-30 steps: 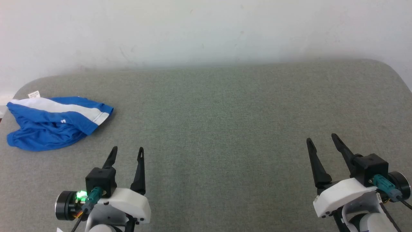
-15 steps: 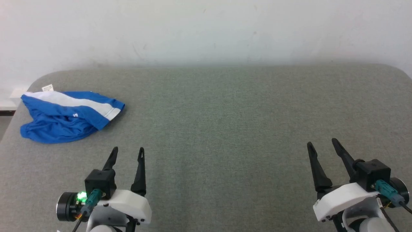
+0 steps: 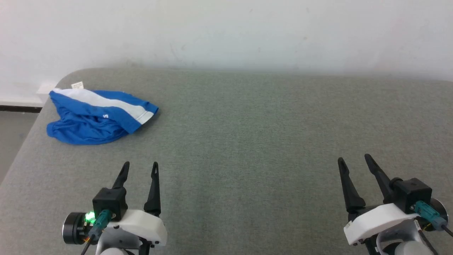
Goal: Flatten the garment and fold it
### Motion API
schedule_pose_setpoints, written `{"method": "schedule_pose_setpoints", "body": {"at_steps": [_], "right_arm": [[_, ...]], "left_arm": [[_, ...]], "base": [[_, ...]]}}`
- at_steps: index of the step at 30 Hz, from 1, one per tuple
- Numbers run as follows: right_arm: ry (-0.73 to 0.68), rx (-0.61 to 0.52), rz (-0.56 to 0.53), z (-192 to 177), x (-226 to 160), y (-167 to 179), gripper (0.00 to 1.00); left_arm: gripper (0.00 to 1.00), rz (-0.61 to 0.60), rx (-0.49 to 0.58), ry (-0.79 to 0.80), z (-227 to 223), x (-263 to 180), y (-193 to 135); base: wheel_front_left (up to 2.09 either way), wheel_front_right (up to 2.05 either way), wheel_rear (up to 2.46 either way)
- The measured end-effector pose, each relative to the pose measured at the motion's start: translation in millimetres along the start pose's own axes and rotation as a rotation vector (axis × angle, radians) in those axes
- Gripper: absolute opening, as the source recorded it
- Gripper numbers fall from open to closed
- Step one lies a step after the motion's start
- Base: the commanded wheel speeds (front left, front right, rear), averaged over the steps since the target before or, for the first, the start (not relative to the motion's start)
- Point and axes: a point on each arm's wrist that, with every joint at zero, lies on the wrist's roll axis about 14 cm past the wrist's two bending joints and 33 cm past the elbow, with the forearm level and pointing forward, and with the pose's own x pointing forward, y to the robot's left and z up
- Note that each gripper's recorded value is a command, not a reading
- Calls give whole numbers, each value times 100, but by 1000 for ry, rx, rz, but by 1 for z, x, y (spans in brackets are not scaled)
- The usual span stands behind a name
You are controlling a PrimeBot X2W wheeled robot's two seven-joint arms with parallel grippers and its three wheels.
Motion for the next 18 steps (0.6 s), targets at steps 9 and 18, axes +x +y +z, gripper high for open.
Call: {"method": "schedule_pose_setpoints", "body": {"at_steps": [9, 18], "right_arm": [[12, 18, 50, -8, 7, 16, 100], [13, 29, 94, -12, 13, 31, 100]], "left_arm": [[100, 55, -5, -9, 0, -10, 18], [100, 109, -7, -16, -1, -20, 33]], "base": [[0, 0, 0], [0, 0, 0]]}}
